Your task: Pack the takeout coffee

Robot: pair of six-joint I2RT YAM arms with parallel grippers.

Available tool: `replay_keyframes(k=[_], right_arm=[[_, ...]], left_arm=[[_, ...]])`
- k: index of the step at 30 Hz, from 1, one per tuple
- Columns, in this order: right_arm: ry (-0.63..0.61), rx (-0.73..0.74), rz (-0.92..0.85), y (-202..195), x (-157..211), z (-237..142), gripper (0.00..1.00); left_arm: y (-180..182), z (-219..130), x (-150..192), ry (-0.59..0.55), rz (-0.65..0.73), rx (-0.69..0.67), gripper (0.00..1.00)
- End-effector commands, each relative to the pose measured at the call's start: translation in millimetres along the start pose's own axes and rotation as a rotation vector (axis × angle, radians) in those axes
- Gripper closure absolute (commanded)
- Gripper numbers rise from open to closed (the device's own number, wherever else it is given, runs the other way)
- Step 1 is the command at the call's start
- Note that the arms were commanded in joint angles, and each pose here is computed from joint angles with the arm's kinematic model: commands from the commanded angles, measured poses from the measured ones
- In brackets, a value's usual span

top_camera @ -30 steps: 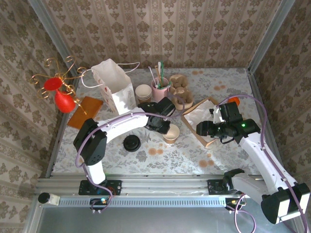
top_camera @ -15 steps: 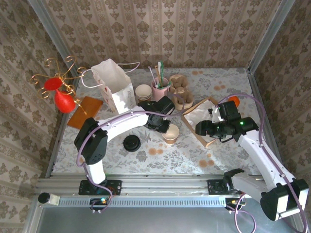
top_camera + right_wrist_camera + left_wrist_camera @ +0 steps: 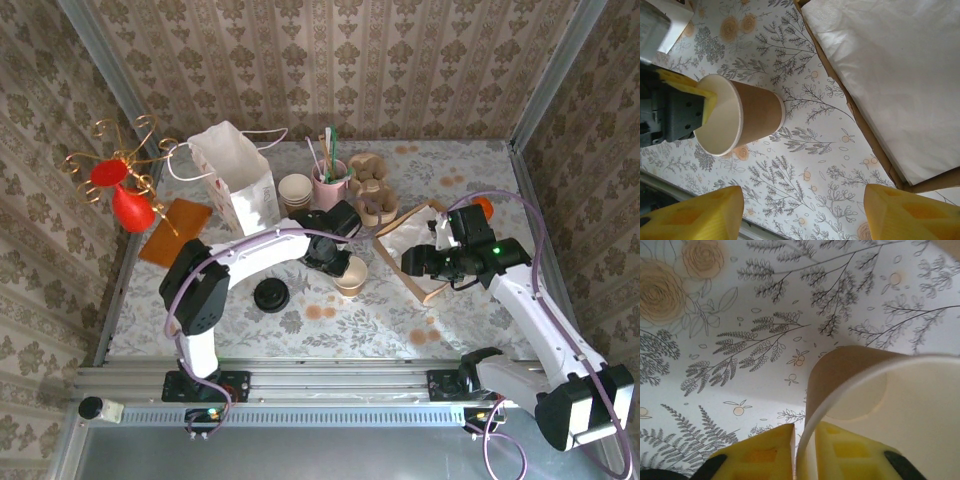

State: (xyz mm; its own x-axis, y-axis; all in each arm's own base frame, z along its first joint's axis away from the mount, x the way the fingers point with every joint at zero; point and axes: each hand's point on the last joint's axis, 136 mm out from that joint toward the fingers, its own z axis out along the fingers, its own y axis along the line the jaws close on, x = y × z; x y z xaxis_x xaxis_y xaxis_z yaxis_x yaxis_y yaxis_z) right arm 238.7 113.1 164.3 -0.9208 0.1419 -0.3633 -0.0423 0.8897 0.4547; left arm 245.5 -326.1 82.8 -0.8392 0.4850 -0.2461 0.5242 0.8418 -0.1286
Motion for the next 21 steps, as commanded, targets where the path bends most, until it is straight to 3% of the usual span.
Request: replay_keyframes(k=[1, 21], right_arm=[[-0.009, -0.025, -0.024, 8.5, -7.5, -1.9, 0.35], [0.013, -0.026, -0.014, 10.0, -10.0, 9.2, 0.35]], left_arm=[[2.6, -1.9, -2.5, 0.011, 0.008, -0.008, 0.87], [-7.0, -14.1, 27.8, 0.052, 0.060, 0.006, 0.89]])
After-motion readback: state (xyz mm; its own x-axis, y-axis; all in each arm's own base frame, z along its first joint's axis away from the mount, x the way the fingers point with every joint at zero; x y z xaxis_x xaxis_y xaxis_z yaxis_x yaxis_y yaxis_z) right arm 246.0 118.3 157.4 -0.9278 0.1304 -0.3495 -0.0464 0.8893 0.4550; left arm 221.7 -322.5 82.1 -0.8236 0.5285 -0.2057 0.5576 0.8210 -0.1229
